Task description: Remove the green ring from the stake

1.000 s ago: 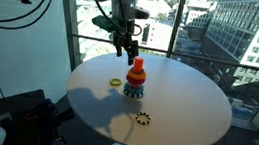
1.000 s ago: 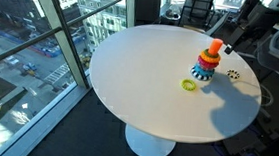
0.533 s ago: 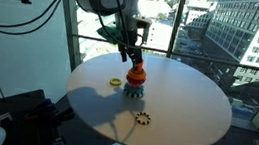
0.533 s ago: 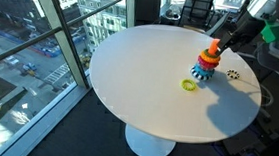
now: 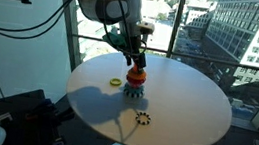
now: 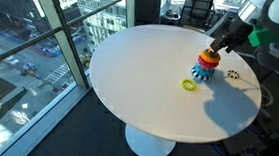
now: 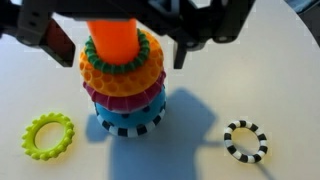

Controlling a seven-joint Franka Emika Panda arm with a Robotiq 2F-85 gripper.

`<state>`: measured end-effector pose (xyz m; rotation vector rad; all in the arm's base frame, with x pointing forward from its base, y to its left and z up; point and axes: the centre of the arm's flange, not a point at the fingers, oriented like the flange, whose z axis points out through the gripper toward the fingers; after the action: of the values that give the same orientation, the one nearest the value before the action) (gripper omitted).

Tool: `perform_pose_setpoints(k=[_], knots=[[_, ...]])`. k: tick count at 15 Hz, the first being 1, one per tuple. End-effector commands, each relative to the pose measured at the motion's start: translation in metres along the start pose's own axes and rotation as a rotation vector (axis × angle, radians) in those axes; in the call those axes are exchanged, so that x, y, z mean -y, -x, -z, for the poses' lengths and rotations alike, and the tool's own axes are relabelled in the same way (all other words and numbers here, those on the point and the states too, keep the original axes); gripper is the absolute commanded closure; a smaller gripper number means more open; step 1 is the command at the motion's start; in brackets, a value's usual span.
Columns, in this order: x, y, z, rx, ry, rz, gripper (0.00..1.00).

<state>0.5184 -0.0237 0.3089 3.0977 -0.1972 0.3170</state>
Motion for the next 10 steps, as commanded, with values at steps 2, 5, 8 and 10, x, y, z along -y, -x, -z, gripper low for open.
perform_pose_setpoints(k=[2,5,8,10], knots=[[0.0003,-0.0151,-0.004,-0.029,0.014,-0.023,0.0],[0.0004,-0.0161,-0.0059,-0.032,0.001,-0.028,0.0],[0.0002,-0.0164,-0.0074,-0.034,-0.005,-0.027,0.0],[0.0001,-0.0162,-0.0073,-0.04,-0.016,-0.028,0.0]])
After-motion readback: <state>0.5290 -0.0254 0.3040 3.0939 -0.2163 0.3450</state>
